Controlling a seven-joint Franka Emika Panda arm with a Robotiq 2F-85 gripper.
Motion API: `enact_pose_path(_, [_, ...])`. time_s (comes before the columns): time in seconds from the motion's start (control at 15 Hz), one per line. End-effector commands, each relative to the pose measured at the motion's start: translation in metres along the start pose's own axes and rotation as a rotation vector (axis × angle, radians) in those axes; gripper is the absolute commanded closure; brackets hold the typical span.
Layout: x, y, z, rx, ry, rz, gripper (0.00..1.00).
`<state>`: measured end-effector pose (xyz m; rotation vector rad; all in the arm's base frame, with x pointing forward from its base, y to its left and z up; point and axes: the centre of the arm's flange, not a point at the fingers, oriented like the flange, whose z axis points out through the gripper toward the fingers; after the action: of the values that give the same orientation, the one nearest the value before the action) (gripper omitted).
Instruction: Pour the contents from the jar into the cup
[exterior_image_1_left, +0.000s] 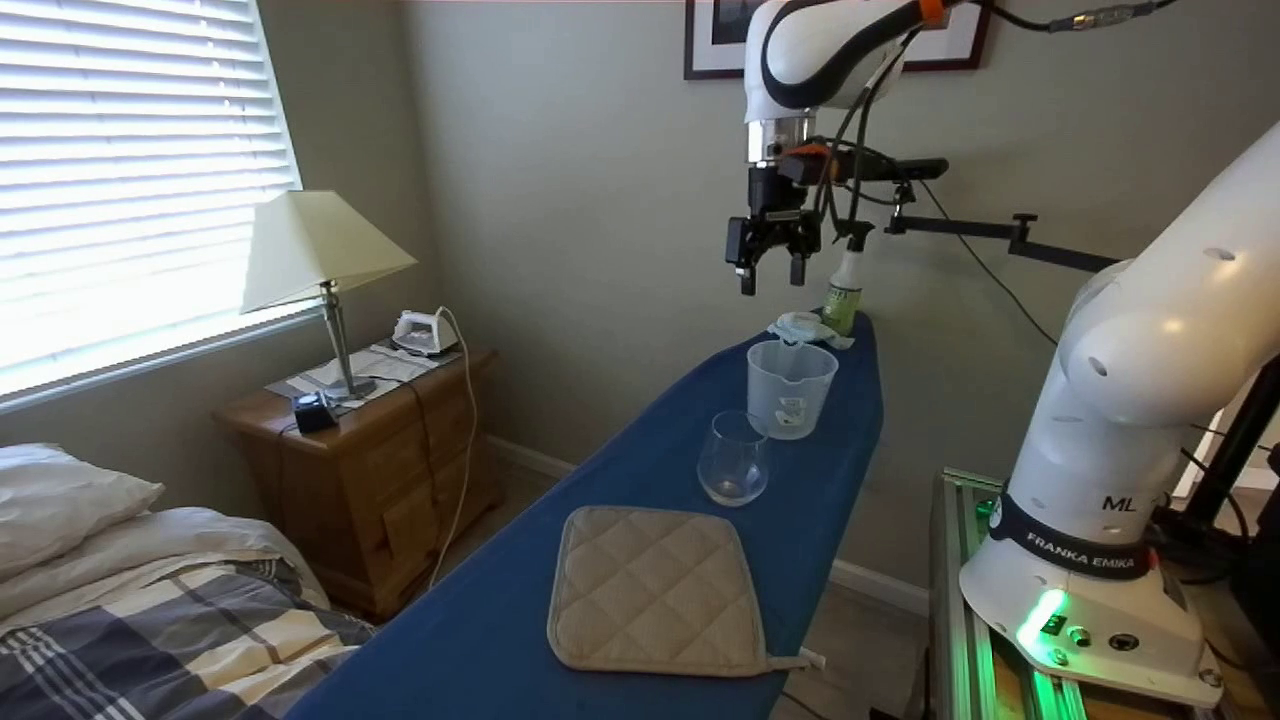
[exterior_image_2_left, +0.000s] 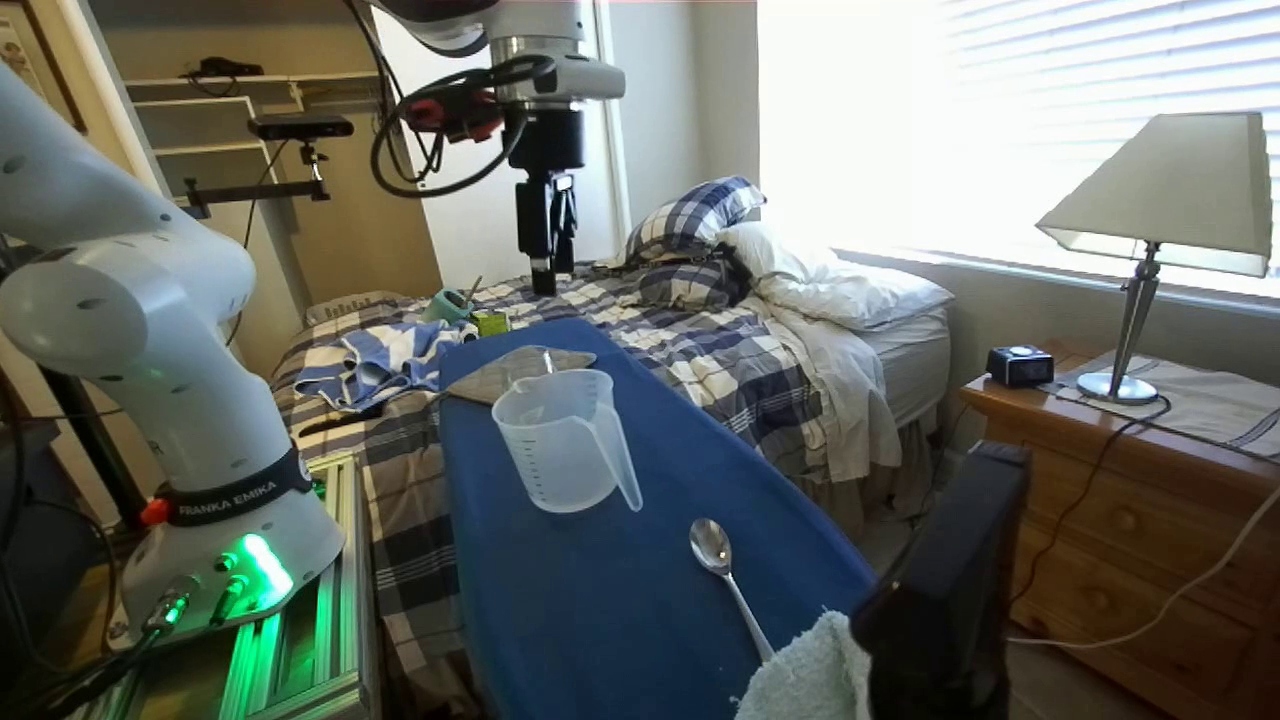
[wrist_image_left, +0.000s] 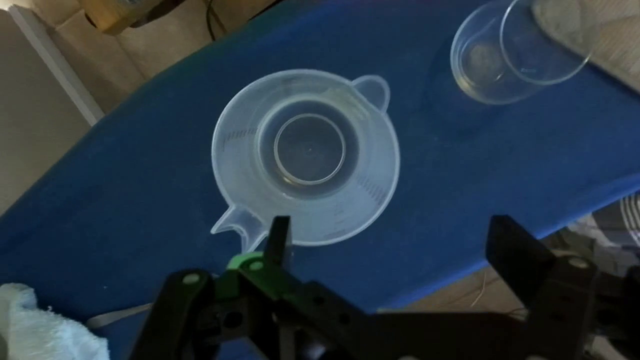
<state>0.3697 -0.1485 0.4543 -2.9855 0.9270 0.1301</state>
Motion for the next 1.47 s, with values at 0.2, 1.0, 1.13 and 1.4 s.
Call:
enact_pose_path(0.2, [0.066,0.075,-0.012,0.028,0.072,0.356,0.00])
enact_pose_path(1.0, [0.076,0.141,0.038,-0.002,-0.030,0.560,0.00])
enact_pose_path(1.13, [0.077,0.141,0.038,-0.004,-0.030,0.561,0.00])
enact_pose_path(1.4, [0.089,0.161,0.069,-0.004,-0.076,0.651,0.00])
